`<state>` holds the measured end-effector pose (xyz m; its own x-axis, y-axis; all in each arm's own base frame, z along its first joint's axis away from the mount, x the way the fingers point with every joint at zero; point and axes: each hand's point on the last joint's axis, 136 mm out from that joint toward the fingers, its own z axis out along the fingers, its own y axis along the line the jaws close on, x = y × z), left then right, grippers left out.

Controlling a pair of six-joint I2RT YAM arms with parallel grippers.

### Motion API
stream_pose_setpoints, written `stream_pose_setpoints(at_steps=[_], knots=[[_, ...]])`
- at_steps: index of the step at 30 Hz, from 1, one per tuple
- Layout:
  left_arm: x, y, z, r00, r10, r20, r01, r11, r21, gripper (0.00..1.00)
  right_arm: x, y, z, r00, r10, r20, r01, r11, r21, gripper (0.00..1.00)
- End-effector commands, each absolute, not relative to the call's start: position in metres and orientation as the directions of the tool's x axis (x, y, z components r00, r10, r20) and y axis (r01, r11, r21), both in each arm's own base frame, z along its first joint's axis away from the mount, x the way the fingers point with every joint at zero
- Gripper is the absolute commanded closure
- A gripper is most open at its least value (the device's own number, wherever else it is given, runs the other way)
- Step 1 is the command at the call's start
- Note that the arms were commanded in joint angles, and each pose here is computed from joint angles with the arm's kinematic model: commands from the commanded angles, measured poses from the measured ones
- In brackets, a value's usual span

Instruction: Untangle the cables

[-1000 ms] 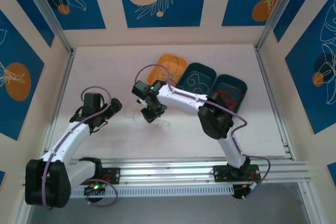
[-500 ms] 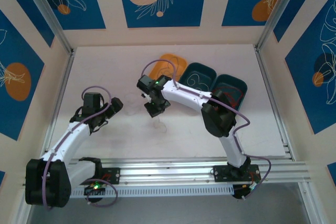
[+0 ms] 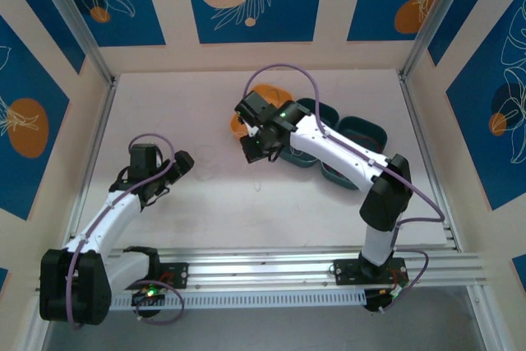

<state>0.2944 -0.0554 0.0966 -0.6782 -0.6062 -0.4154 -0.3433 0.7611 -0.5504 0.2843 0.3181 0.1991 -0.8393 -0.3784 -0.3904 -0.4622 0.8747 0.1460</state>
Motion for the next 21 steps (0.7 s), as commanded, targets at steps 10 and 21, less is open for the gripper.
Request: stream_pose_setpoints(at_steps=[10,21], knots=[[0.296,-0.058,0.103,-0.679,-0.602,-0.420,-0.315,0.755,-0.575,0.00,0.311,0.284,0.250,-0.838,-0.186,-0.513,-0.361,0.894,0.266,1.00],[0.295,-0.057,0.102,-0.682,-0.596,-0.423,-0.313,0.761,-0.568,0.00,0.379,0.198,0.257,-0.817,0.071,-0.572,-0.143,0.936,0.321,1.00]])
